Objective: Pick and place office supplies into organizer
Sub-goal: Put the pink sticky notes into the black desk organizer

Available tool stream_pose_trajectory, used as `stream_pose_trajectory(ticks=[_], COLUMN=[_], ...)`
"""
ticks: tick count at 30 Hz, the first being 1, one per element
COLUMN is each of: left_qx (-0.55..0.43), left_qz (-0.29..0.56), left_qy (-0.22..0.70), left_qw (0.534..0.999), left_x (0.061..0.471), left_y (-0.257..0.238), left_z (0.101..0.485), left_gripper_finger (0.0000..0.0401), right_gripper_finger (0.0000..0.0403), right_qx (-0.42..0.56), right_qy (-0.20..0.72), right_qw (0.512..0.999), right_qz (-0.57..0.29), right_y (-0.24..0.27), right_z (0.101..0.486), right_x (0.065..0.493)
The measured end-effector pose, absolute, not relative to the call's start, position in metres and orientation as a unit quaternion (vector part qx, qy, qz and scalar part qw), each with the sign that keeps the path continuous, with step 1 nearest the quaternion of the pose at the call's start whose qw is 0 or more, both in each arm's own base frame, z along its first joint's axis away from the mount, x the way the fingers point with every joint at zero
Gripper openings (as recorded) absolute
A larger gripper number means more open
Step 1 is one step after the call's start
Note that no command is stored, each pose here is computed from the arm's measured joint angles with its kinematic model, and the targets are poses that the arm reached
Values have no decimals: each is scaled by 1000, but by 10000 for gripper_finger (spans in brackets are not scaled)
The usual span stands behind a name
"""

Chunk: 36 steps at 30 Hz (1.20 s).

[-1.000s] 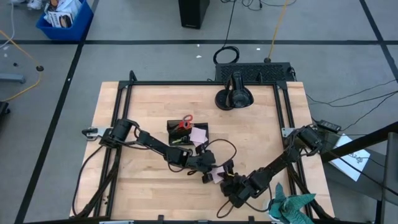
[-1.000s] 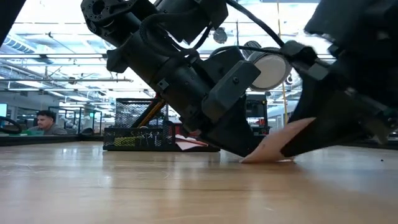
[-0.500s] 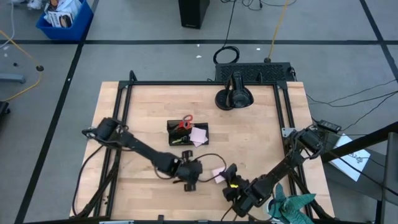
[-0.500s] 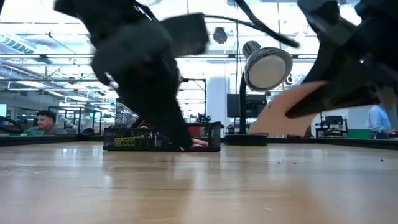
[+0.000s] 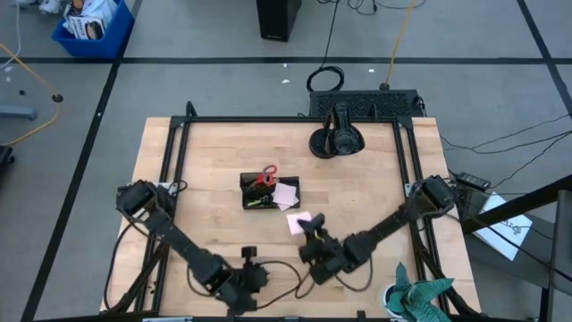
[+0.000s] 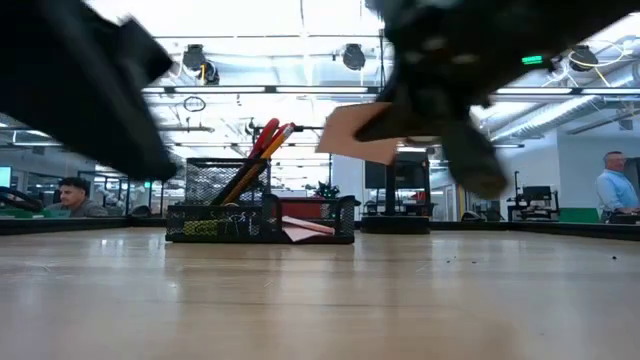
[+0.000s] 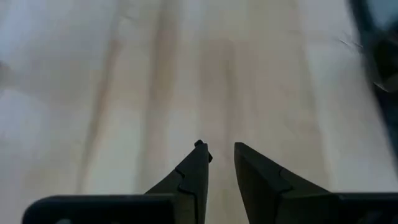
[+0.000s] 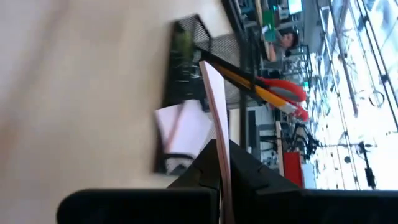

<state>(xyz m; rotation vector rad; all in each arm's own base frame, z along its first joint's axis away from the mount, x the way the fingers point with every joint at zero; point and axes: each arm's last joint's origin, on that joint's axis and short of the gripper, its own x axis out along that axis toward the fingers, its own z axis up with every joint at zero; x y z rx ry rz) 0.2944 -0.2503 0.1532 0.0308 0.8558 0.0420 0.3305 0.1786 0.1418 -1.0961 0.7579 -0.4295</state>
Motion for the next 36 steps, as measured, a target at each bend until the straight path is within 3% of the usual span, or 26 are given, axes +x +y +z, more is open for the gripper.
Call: stream_pose_trajectory(ticks=[19, 36], left_qx=[65, 71], left_qz=[-29, -29], left_qy=[411, 411], left_qw=[909, 909], left_x=[267, 269], left_y=[-279, -276], left_z=[153, 153], left_gripper_finger=[85, 85], right_gripper_finger=[0, 0], right_qx=[-417, -376], right_qy=[385, 395], right_qw=[801, 820], right_qz=[-190, -173], right_y=[72, 38], right_z=[147, 141], right_x=[386, 396])
